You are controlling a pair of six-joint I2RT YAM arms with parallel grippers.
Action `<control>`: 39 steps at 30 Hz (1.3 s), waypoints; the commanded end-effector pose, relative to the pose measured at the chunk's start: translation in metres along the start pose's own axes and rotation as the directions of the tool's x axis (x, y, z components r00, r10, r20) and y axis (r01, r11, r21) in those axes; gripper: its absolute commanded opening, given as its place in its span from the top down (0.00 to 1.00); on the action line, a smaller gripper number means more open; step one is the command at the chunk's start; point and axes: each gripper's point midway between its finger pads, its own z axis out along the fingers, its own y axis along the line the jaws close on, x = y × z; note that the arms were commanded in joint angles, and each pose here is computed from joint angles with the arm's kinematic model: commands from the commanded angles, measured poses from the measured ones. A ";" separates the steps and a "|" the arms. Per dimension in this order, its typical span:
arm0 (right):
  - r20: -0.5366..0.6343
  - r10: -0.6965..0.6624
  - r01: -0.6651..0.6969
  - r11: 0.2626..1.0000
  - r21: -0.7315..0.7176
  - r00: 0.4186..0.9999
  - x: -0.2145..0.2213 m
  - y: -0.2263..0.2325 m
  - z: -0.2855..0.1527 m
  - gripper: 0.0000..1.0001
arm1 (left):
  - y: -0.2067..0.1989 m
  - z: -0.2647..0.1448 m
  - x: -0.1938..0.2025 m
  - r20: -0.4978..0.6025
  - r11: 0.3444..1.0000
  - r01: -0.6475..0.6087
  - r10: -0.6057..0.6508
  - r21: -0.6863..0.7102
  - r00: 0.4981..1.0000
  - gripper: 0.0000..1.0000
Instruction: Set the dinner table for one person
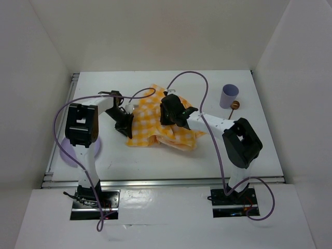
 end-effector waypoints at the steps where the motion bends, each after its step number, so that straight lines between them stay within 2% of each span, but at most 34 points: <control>1: 0.030 -0.052 0.055 0.995 -0.080 0.998 -0.016 0.020 -0.021 0.64 | 0.005 0.010 0.012 -0.060 0.999 0.018 -0.016 0.030 0.998 0.96; 2: 0.027 -0.061 0.064 0.991 -0.119 0.998 -0.021 0.029 -0.025 0.27 | 0.010 0.007 0.013 -0.061 1.000 0.010 -0.011 -0.008 0.998 1.00; 3: 0.020 -0.072 0.075 0.988 -0.135 0.997 -0.023 0.033 -0.031 0.19 | 0.009 0.001 0.011 -0.046 1.000 -0.002 0.001 -0.025 0.999 1.00; 6: 0.037 -0.070 0.074 0.990 -0.124 0.997 -0.035 0.031 -0.057 0.11 | 0.010 -0.012 0.009 -0.016 0.996 -0.028 0.027 -0.081 1.000 1.00; 8: 0.119 -0.031 0.042 0.995 -0.091 0.992 -0.056 0.024 -0.090 0.07 | 0.016 -0.018 0.014 -0.019 0.993 -0.031 0.029 -0.114 0.999 1.00; 11: 0.200 0.066 -0.058 0.997 -0.044 0.978 -0.073 -0.013 -0.126 0.07 | 0.022 -0.025 0.021 -0.038 0.984 -0.068 0.063 -0.165 0.997 1.00; 14: 0.188 0.166 -0.172 0.985 0.016 0.968 -0.065 -0.051 -0.138 0.07 | 0.026 -0.032 0.039 -0.094 0.973 -0.098 0.080 -0.207 0.992 1.00; 16: 0.164 0.229 -0.245 0.965 0.089 0.960 -0.055 -0.082 -0.132 0.09 | 0.024 -0.040 0.053 -0.139 0.968 -0.135 0.107 -0.213 0.985 1.00; 21: 0.075 0.303 -0.312 0.920 0.239 0.950 -0.028 -0.136 -0.105 0.12 | 0.020 -0.051 0.088 -0.266 0.934 -0.266 0.200 -0.240 0.943 1.00; 24: 0.014 0.386 -0.370 0.872 0.321 0.922 -0.007 -0.168 -0.087 0.15 | 0.022 -0.053 0.110 -0.313 0.929 -0.271 0.187 -0.252 0.931 1.00; 34: -0.111 0.451 -0.356 0.813 0.460 0.886 0.044 -0.203 -0.035 0.16 | 0.015 -0.047 0.117 -0.295 0.941 -0.252 0.182 -0.224 0.938 1.00; 36: -0.144 0.460 -0.351 0.813 0.464 0.876 0.055 -0.204 -0.026 0.21 | 0.013 -0.047 0.120 -0.291 0.944 -0.250 0.182 -0.214 0.939 1.00; 39: -0.178 0.463 -0.354 0.829 0.433 0.868 0.062 -0.199 -0.015 0.36 | 0.014 -0.042 0.122 -0.288 0.946 -0.241 0.174 -0.217 0.942 1.00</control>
